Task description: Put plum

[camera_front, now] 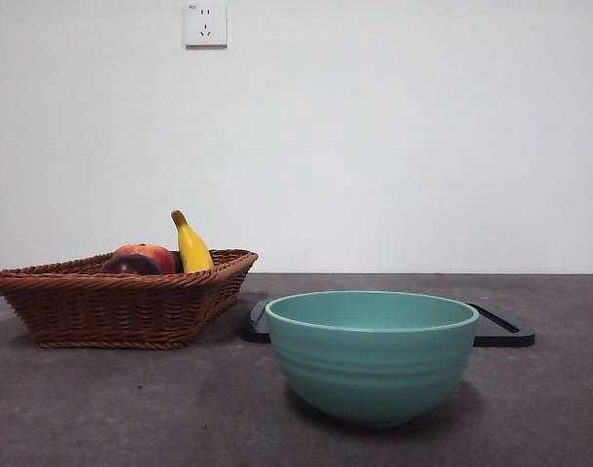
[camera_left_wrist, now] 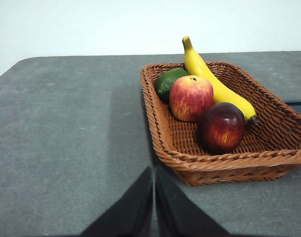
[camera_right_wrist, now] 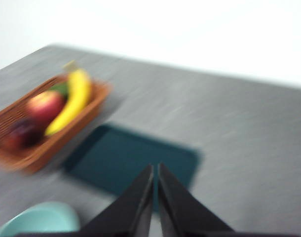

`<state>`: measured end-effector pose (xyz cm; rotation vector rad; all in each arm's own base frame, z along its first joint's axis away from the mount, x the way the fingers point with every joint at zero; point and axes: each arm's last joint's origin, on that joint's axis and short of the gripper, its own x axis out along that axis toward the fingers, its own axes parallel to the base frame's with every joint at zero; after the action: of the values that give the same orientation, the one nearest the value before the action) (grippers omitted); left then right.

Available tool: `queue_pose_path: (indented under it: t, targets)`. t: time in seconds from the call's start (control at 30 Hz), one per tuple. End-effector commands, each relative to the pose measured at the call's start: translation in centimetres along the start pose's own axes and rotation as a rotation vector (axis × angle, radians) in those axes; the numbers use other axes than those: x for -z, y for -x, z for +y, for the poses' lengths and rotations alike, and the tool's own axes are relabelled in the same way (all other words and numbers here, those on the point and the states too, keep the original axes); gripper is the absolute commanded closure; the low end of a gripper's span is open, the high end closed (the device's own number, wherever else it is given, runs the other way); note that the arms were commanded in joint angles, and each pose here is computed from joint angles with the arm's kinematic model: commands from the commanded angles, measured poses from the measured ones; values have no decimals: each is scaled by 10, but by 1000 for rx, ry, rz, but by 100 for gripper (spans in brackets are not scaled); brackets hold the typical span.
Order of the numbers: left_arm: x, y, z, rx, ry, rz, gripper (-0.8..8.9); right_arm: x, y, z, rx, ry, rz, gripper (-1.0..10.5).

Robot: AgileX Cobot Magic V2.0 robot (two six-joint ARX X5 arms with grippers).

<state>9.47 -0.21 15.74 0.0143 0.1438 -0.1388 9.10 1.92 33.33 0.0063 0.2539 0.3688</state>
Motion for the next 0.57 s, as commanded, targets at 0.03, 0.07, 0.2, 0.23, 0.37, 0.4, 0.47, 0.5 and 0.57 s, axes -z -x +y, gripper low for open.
queue_pose_path:
  t: [0.03,0.07,0.2,0.23,0.37,0.4,0.47,0.5,0.57]
  targets:
    - [7,-2,0,13,-3,24,807,6,0,-10,98,45,-59,939]
    - [7,-2,0,13,-3,24,807,10,-1,-12,126,47,-78,939]
    - [7,-2,0,13,-3,24,807,37,-7,-22,209,58,-160,939]
    - [7,-2,0,14,-3,24,807,46,-9,-23,219,62,-176,939]
    - [7,-2,0,13,-3,24,807,75,-15,-25,235,80,-234,939]
    - [7,-2,0,13,-3,24,807,83,-17,-26,238,86,-251,939]
    - [7,-2,0,13,-3,24,807,95,-20,-26,238,92,-269,939]
    - [7,-2,0,13,-3,24,807,102,-21,-26,237,94,-275,939]
    - [7,-2,0,13,-3,24,807,114,-24,-26,230,93,-272,939]
